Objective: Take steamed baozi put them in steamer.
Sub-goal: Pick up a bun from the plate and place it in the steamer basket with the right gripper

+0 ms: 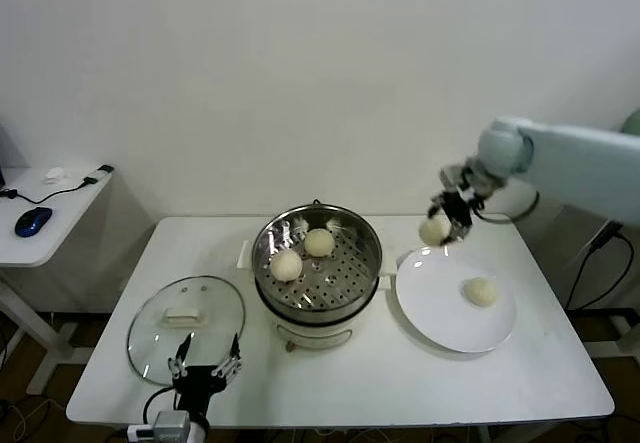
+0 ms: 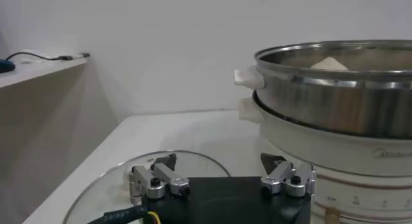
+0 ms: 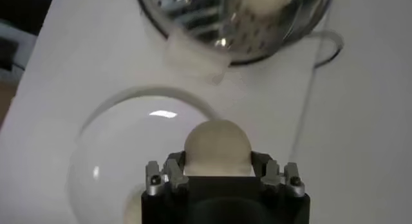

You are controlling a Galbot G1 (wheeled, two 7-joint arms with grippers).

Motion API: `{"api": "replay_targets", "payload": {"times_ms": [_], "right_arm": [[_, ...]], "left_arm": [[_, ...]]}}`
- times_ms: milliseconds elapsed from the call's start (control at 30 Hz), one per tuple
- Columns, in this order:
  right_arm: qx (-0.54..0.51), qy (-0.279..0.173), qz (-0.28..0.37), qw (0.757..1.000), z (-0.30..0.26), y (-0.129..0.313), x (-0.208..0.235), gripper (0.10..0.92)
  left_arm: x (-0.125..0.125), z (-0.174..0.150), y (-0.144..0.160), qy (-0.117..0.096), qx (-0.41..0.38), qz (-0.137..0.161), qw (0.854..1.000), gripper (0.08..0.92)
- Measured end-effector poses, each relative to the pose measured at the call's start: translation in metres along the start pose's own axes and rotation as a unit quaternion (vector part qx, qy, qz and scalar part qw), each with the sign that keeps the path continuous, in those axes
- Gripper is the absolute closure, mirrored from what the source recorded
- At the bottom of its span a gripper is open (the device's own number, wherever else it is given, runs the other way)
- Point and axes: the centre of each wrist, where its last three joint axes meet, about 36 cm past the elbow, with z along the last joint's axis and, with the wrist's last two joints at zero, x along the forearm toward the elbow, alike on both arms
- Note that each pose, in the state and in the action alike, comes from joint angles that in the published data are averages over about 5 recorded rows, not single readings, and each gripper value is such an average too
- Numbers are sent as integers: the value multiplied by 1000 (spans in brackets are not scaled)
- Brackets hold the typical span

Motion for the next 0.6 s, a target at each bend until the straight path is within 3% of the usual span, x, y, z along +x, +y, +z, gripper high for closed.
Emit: {"api": "replay_targets", "payload": {"times_ms": [233, 600], "right_arm": [[206, -34, -14, 978, -122, -38, 27, 352], [416, -60, -83, 904, -224, -27, -40, 352]], "left_arm": [[1, 0, 2, 0, 0, -5, 1000, 177], [4, 1, 3, 2, 4, -14, 1000, 177]]}}
